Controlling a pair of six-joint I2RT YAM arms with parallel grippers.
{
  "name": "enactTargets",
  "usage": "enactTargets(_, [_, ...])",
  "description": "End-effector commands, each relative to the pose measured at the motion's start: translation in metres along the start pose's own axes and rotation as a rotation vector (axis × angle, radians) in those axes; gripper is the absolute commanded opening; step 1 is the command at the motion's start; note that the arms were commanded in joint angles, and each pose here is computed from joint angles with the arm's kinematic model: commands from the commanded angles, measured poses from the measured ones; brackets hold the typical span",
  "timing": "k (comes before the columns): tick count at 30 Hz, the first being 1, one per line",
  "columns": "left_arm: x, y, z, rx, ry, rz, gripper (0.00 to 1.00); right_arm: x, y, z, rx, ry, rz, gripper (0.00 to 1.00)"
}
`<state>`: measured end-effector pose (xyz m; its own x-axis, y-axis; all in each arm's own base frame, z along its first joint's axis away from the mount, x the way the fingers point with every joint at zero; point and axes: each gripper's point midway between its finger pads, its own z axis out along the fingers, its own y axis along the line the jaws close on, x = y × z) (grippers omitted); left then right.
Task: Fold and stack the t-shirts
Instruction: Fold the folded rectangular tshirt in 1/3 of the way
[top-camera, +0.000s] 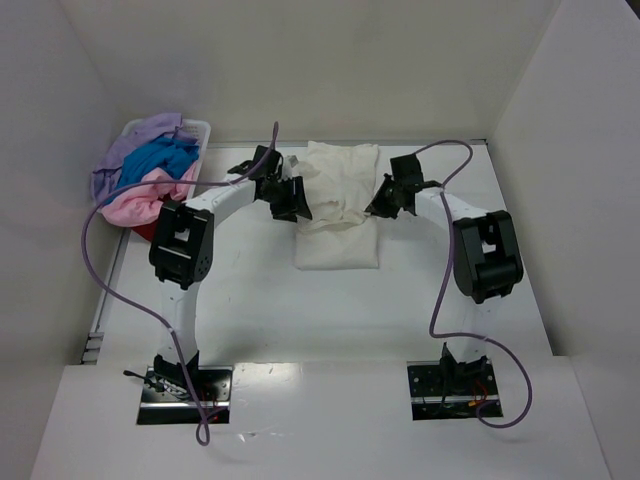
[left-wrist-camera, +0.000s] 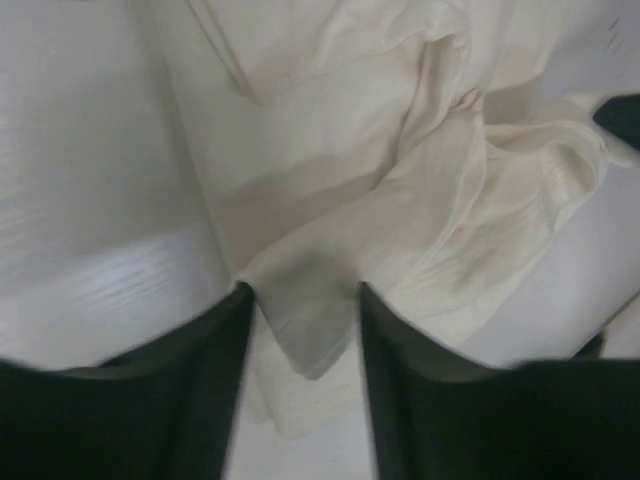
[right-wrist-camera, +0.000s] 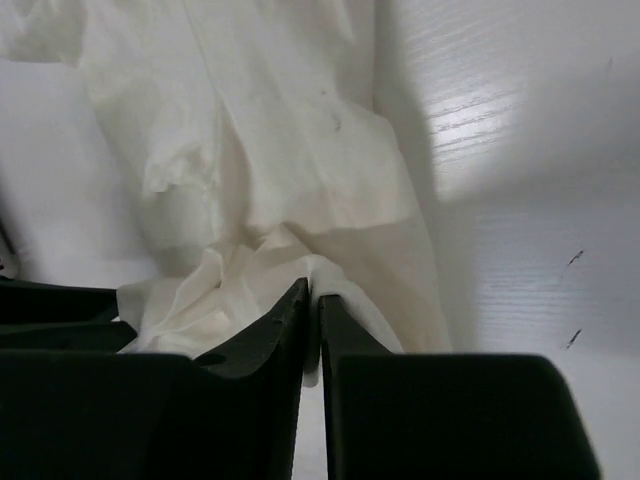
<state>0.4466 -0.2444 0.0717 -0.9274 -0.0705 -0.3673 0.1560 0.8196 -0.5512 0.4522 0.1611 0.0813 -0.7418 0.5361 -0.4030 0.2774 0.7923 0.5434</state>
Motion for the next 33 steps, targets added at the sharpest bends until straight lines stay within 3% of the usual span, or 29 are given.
enactTargets(1, [-0.015,-0.002,-0.004,0.04,-0.028,0.033,0.63,-0.018,0.013,0.008,-0.057,-0.043,-0.049,0.16])
enactTargets(2, [-0.018,-0.003,-0.004,0.045,-0.041,0.04,0.68,-0.021,0.016,0.007,-0.064,-0.05,-0.051,0.24])
enactTargets(3, [-0.022,-0.004,-0.009,0.058,-0.048,0.062,0.83,-0.022,0.014,0.007,-0.056,-0.057,-0.073,0.36])
enactTargets(6, [-0.042,-0.006,-0.024,0.067,-0.109,0.114,0.91,-0.034,0.021,0.004,-0.062,-0.093,-0.11,0.52])
enactTargets(7, [-0.05,-0.013,-0.033,0.075,-0.136,0.139,0.93,-0.041,0.029,-0.003,-0.076,-0.11,-0.124,0.65])
enactTargets(10, [-0.062,-0.018,-0.06,0.092,-0.186,0.183,0.96,-0.064,0.037,-0.028,-0.072,-0.195,-0.145,0.77])
enactTargets(13, [-0.055,-0.031,-0.083,0.154,-0.214,0.216,0.96,-0.08,0.051,-0.063,-0.113,-0.268,-0.147,0.78])
enactTargets(16, [-0.04,-0.061,-0.107,0.285,-0.228,0.284,0.93,-0.077,0.064,-0.089,-0.19,-0.294,-0.149,0.7])
enactTargets(18, [-0.017,-0.073,-0.108,0.333,-0.188,0.298,0.87,-0.06,0.063,-0.093,-0.233,-0.253,-0.146,0.45])
enactTargets(19, [-0.004,-0.086,-0.104,0.361,-0.158,0.316,0.81,-0.055,0.063,-0.09,-0.253,-0.24,-0.139,0.34])
enactTargets(20, [0.003,-0.089,-0.099,0.368,-0.141,0.312,0.67,-0.04,0.058,-0.087,-0.269,-0.195,-0.127,0.26])
enactTargets(21, [0.018,-0.087,-0.09,0.369,-0.107,0.296,0.62,-0.033,0.056,-0.085,-0.28,-0.172,-0.129,0.15])
enactTargets(22, [0.027,-0.094,-0.083,0.382,-0.09,0.303,0.57,-0.026,0.054,-0.083,-0.289,-0.151,-0.13,0.1])
enactTargets(24, [0.037,-0.09,-0.075,0.37,-0.069,0.257,0.45,-0.006,0.048,-0.075,-0.295,-0.099,-0.125,0.07])
enactTargets(26, [0.054,-0.084,-0.063,0.37,-0.039,0.226,0.39,0.015,0.049,-0.07,-0.307,-0.06,-0.142,0.07])
enactTargets(33, [0.075,-0.058,-0.02,0.305,0.023,0.154,0.36,0.041,0.038,-0.049,-0.286,0.02,-0.134,0.07])
